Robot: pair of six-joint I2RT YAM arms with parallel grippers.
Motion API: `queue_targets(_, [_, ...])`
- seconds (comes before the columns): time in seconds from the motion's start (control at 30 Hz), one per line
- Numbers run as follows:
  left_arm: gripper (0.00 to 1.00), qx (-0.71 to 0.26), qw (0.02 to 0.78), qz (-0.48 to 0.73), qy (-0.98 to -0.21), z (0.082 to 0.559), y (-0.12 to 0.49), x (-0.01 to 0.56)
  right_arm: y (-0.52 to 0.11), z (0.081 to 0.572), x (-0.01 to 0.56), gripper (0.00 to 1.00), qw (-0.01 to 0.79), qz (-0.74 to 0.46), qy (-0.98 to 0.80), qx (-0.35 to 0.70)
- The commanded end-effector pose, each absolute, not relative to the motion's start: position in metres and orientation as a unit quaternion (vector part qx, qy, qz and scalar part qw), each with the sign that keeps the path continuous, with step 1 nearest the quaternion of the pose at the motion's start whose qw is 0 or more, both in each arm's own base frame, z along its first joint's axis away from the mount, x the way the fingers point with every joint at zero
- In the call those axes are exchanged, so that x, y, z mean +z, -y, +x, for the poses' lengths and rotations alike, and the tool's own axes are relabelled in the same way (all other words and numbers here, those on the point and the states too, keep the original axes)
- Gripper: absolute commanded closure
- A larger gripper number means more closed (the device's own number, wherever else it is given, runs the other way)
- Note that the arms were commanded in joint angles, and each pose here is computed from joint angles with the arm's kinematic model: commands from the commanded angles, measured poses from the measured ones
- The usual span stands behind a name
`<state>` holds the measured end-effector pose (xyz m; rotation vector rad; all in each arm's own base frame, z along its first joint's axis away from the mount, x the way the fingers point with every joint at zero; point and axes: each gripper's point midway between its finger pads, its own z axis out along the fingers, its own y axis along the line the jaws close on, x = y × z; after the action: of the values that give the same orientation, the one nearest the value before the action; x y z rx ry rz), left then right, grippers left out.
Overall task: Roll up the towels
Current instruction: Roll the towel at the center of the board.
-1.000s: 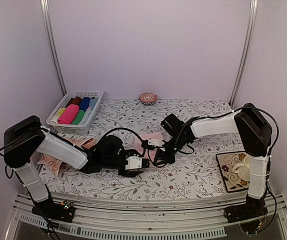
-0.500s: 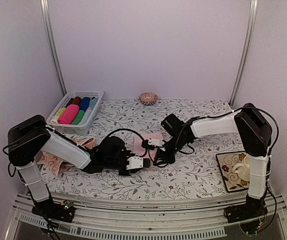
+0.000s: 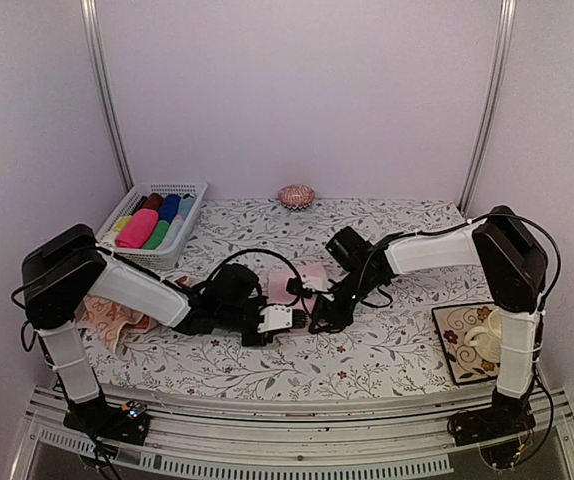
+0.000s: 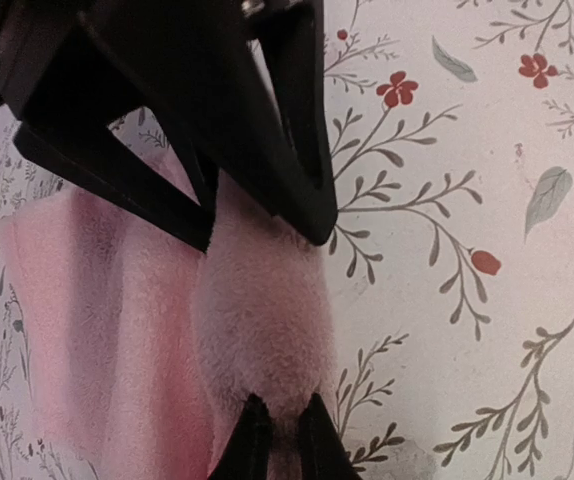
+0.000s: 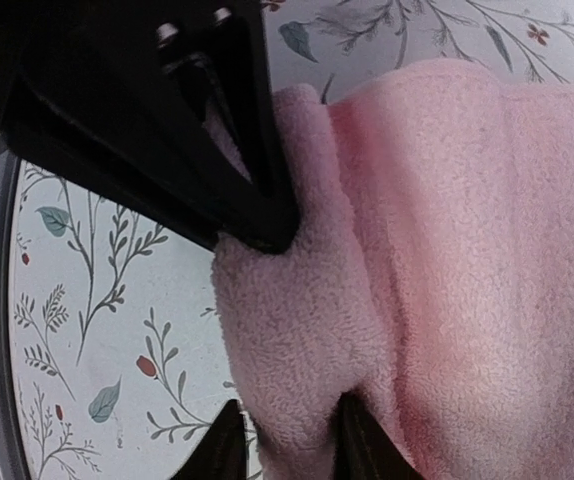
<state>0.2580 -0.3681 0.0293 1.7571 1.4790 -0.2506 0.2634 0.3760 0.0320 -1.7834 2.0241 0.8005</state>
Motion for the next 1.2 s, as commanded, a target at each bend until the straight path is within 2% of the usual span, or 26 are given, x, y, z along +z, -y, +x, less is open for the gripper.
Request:
queue_targets(0.0, [1.0, -0.154, 0.331, 0.692, -0.623, 0.248, 0.359, 0.013, -0.358, 0.264, 0.039, 0.54, 0.18, -0.631, -0.713, 0.246])
queue_targets(0.2, [1.0, -0.229, 0.295, 0.657, -0.654, 0.256, 0.353, 0.024, -0.338, 0.275, 0.058, 0.39, 0.251, -0.649, -0.691, 0.195])
queue_targets(0.4, [1.0, -0.294, 0.245, 0.625, -0.68, 0.266, 0.358, 0.028, -0.335, 0.277, 0.079, 0.33, 0.322, -0.662, -0.654, 0.174])
queue_targets(0.53, [0.97, -0.332, 0.192, 0.604, -0.699, 0.269, 0.362, 0.015, -0.332, 0.278, 0.088, 0.32, 0.361, -0.668, -0.632, 0.155])
queue_targets(0.77, [0.93, -0.391, 0.152, 0.575, -0.703, 0.275, 0.365, 0.017, -0.332, 0.268, 0.091, 0.32, 0.428, -0.696, -0.568, 0.103])
queue_targets(1.17, [0.91, -0.459, 0.086, 0.491, -0.736, 0.302, 0.363, 0.013, -0.353, 0.272, 0.068, 0.32, 0.448, -0.736, -0.504, 0.049])
